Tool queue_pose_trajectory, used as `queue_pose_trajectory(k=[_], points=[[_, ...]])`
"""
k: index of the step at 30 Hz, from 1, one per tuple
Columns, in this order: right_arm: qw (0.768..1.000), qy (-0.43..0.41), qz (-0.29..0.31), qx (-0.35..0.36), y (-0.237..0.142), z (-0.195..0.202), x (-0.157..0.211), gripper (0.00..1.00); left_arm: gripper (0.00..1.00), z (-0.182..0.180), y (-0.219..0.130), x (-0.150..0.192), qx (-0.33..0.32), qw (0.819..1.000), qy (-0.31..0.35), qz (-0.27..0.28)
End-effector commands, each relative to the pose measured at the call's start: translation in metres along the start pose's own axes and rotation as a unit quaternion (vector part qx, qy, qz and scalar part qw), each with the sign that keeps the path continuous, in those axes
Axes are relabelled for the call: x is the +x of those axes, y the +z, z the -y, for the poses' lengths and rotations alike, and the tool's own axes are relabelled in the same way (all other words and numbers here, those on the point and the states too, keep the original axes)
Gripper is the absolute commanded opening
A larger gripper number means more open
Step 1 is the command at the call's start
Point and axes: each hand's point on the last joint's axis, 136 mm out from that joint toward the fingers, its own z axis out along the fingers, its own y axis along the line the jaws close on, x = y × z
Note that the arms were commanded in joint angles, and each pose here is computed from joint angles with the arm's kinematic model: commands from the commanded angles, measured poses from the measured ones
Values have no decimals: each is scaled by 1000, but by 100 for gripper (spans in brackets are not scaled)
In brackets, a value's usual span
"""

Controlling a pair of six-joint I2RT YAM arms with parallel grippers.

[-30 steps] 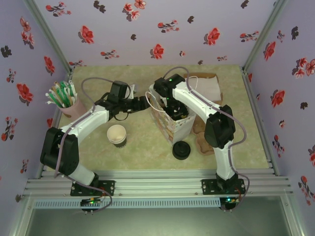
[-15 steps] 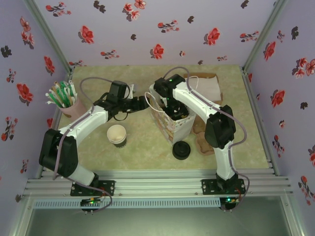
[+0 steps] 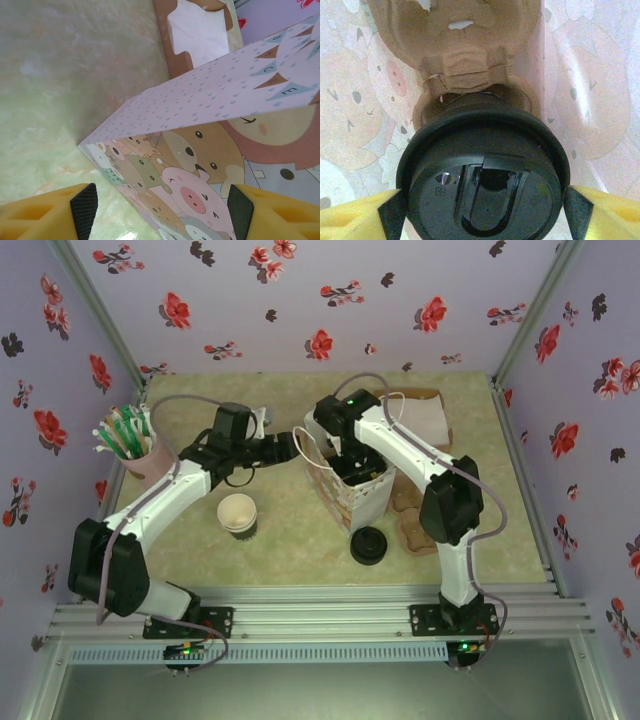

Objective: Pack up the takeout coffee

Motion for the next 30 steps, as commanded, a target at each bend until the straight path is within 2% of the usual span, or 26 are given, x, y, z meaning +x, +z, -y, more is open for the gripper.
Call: queue_pose_trajectory(k=[1, 11, 30], points=[[1000, 6, 27, 5, -20, 7, 0, 86, 72, -3, -5, 7, -9, 1000, 13, -2], [999, 13, 46, 10, -35, 10, 2, 95, 73, 0, -12, 7, -9, 1000, 16, 1], [992, 26, 120, -10, -82, 12, 4, 99, 73, 9, -23, 1, -1, 1000, 22, 13]])
